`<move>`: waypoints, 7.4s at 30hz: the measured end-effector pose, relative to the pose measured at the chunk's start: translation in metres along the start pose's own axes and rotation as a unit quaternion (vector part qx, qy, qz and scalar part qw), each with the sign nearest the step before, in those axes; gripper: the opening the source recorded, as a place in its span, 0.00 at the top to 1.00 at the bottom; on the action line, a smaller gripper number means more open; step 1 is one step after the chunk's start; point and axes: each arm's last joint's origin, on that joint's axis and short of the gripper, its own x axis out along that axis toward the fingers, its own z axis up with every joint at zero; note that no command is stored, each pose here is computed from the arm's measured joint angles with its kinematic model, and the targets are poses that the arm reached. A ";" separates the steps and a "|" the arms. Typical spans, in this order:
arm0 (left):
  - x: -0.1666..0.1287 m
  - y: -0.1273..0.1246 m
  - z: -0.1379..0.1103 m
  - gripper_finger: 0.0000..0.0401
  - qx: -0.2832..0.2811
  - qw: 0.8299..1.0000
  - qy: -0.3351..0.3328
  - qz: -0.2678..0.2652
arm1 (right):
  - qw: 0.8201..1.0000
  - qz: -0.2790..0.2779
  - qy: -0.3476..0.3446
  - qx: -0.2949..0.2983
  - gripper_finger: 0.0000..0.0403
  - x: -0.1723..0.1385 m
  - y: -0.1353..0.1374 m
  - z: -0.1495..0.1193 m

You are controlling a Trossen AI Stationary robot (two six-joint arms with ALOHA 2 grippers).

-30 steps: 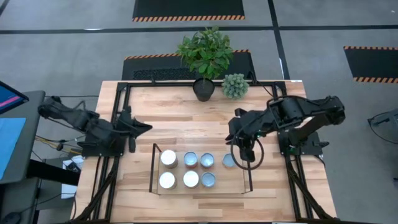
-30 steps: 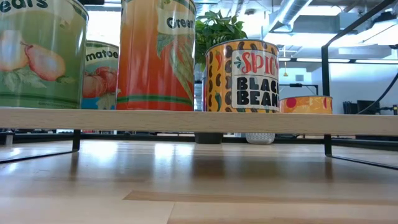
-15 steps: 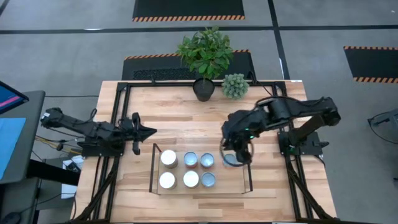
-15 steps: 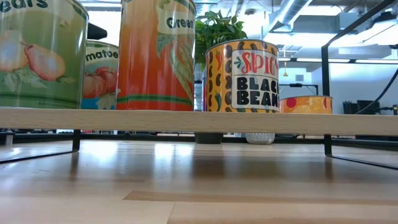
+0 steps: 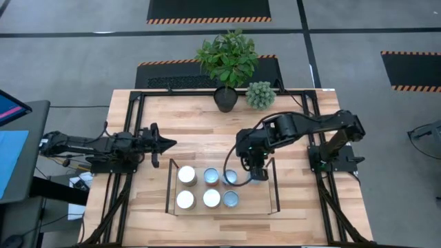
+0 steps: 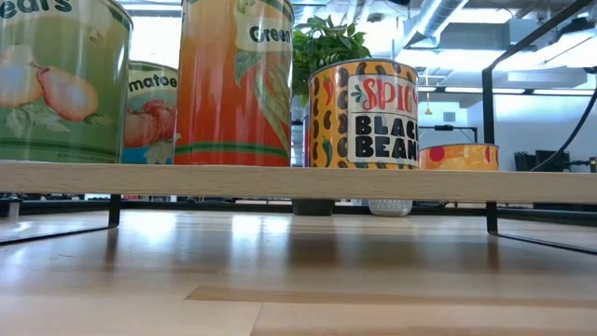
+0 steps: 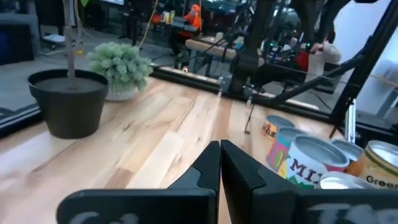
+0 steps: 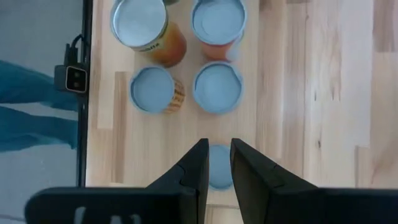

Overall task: Pick and place cans onto a shelf
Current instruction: Adjust the canned goods on the shelf

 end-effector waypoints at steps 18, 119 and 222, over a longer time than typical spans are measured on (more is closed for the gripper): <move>-0.003 0.001 -0.003 1.00 0.002 1.000 0.000 -0.013 | 0.968 -0.090 0.222 -0.078 0.77 0.085 0.010 -0.015; -0.005 0.004 -0.010 1.00 -0.035 0.999 0.031 0.011 | 0.980 -0.011 0.198 -0.025 0.77 0.157 0.006 -0.055; -0.007 0.008 0.022 1.00 -0.023 0.996 -0.062 0.067 | 0.902 0.003 -0.431 0.033 0.77 -0.114 -0.015 -0.219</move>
